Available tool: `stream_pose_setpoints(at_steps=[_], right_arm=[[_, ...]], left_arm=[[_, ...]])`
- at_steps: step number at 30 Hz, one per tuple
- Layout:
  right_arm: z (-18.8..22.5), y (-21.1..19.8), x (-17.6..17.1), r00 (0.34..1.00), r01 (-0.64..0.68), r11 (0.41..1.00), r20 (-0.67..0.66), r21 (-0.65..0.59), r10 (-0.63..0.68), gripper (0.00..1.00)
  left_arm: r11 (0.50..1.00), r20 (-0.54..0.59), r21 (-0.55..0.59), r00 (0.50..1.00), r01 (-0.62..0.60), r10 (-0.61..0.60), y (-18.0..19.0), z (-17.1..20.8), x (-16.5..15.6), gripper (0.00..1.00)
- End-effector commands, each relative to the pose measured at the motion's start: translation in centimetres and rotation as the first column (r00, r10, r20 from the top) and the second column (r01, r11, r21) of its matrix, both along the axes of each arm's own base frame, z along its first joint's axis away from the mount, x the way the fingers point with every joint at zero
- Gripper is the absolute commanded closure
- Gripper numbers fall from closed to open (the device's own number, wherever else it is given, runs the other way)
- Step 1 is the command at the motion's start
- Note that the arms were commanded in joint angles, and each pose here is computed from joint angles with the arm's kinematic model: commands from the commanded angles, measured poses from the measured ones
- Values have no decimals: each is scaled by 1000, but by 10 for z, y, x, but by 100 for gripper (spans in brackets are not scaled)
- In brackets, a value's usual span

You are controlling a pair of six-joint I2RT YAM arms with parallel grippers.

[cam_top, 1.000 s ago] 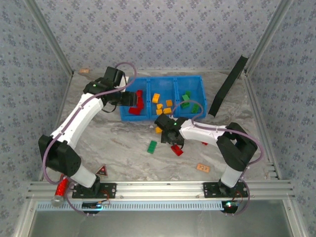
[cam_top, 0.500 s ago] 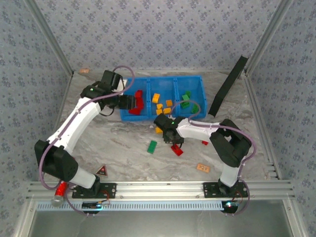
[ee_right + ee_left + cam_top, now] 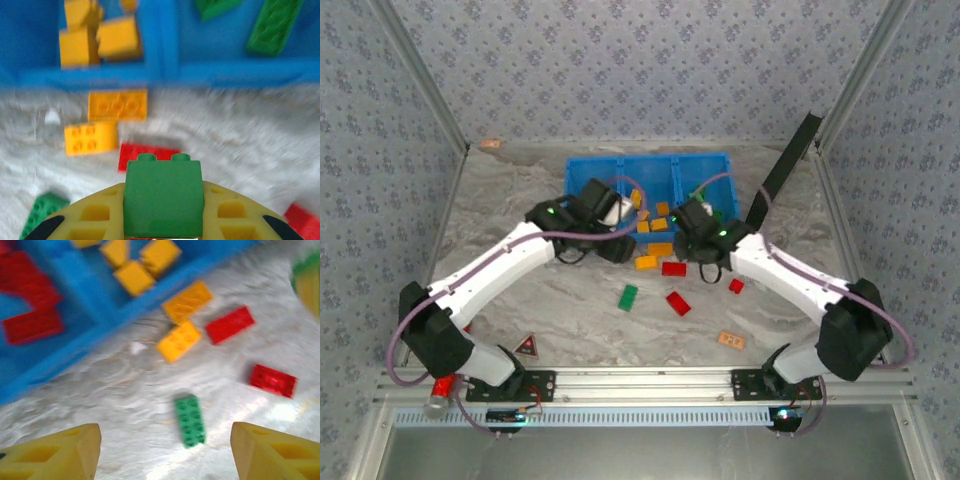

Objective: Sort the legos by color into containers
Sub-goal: Place the lego in the container.

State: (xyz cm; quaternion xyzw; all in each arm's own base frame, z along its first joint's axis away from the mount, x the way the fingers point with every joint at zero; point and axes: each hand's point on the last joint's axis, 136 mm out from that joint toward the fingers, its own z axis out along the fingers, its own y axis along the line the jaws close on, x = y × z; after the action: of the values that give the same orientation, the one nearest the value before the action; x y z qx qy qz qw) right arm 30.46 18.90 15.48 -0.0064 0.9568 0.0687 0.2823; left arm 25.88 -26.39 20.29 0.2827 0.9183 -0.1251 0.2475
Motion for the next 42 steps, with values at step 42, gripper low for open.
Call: stream_pose_setpoints(at_steps=[42], right_arm=[[-64,15,175,964,-263,959,4,108,264,52]], left_arm=[[999,-45,33,999,11,-9,-280,-128,-49,27]])
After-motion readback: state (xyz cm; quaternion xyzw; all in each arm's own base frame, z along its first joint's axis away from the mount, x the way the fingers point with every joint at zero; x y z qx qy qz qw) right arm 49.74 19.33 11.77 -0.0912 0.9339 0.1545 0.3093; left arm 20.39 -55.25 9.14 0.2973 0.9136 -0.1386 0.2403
